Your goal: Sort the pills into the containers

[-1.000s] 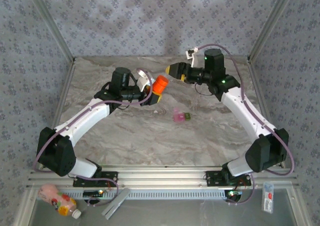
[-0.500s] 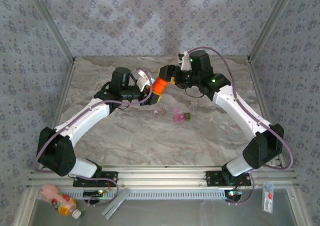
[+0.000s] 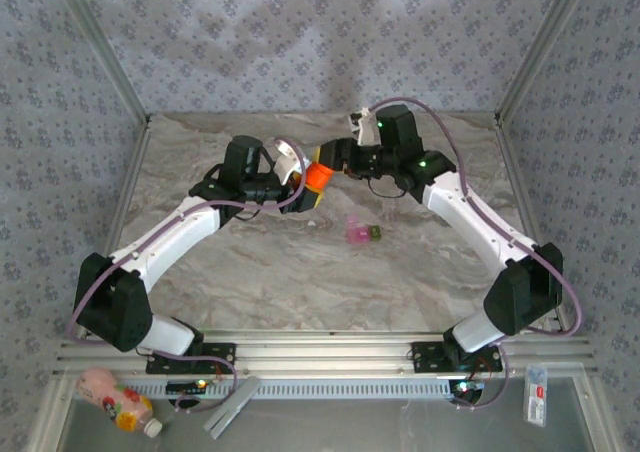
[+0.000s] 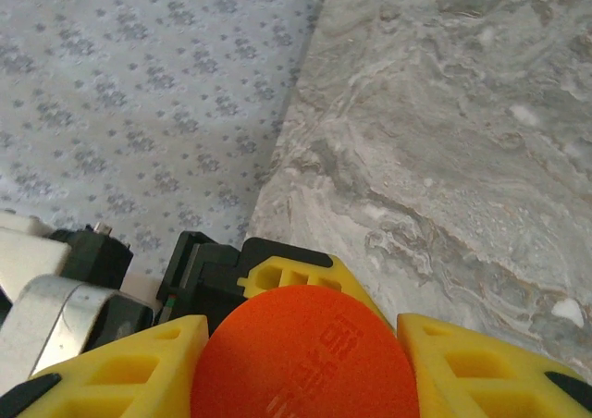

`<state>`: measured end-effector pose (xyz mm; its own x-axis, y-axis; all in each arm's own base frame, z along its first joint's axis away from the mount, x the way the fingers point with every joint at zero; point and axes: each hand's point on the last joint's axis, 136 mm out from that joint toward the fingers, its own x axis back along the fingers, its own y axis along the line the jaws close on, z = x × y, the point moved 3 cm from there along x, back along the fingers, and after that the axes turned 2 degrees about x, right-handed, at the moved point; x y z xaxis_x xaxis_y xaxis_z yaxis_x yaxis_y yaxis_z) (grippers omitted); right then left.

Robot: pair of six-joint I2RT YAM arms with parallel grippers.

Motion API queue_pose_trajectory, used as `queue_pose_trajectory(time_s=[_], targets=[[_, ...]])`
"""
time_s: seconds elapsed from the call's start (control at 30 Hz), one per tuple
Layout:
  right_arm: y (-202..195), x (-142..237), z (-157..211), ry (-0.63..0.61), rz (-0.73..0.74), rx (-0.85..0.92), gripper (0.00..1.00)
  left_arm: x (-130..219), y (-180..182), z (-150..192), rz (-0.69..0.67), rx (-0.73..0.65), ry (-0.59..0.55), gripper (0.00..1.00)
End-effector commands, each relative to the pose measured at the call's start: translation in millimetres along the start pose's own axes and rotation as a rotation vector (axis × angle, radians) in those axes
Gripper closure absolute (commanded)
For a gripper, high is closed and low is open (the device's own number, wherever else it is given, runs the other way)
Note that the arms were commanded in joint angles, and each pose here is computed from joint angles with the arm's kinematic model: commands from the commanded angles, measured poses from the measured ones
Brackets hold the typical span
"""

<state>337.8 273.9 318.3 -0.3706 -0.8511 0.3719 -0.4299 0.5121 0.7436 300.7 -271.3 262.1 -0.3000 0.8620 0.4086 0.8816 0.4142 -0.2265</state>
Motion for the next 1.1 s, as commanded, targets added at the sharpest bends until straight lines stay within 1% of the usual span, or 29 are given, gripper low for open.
queue_pose_trajectory(time_s=[0.0,0.03,0.1,0.2,0.3,0.33,0.37,0.4,0.47,0.5,0.63,0.8,0.9,1.07], targets=[[9,8,-4,-0.051,-0.188,0.293,0.56,6,-7,-25,0.031,-0.063,-0.065,1.0],[11,11,-2,-0.063,-0.247,0.364,0.54,5,-8,-25,0.034,-0.062,-0.065,1.0],[4,12,-4,-0.072,-0.292,0.394,0.54,5,-8,-24,0.035,-0.058,-0.066,1.0],[-1,9,-13,-0.078,-0.34,0.344,0.55,5,-7,-23,0.034,-0.051,-0.068,1.0],[1,8,-17,-0.086,-0.343,0.317,0.53,6,-7,-23,0.031,-0.051,-0.074,1.0],[1,9,-18,-0.09,-0.342,0.309,0.47,6,-7,-23,0.031,-0.049,-0.073,1.0],[3,11,-19,-0.094,-0.337,0.297,0.38,5,-8,-22,0.032,-0.049,-0.072,1.0],[4,14,-21,-0.101,-0.327,0.281,0.31,6,-7,-23,0.03,-0.051,-0.072,1.0],[8,24,-26,-0.131,-0.307,0.247,0.22,6,-7,-23,0.029,-0.053,-0.071,1.0],[5,29,-28,-0.134,-0.26,0.209,0.21,6,-7,-23,0.027,-0.055,-0.07,1.0],[2,47,-28,-0.153,-0.112,0.105,0.21,7,-7,-24,0.024,-0.061,-0.071,1.0],[-20,55,-17,-0.174,0.091,-0.111,0.22,5,-6,-24,0.021,-0.064,-0.067,1.0],[-23,54,-13,-0.193,0.138,-0.169,0.23,5,-5,-24,0.018,-0.063,-0.067,1.0],[-11,43,-12,-0.191,0.136,-0.164,0.23,4,-4,-23,0.017,-0.06,-0.064,1.0]])
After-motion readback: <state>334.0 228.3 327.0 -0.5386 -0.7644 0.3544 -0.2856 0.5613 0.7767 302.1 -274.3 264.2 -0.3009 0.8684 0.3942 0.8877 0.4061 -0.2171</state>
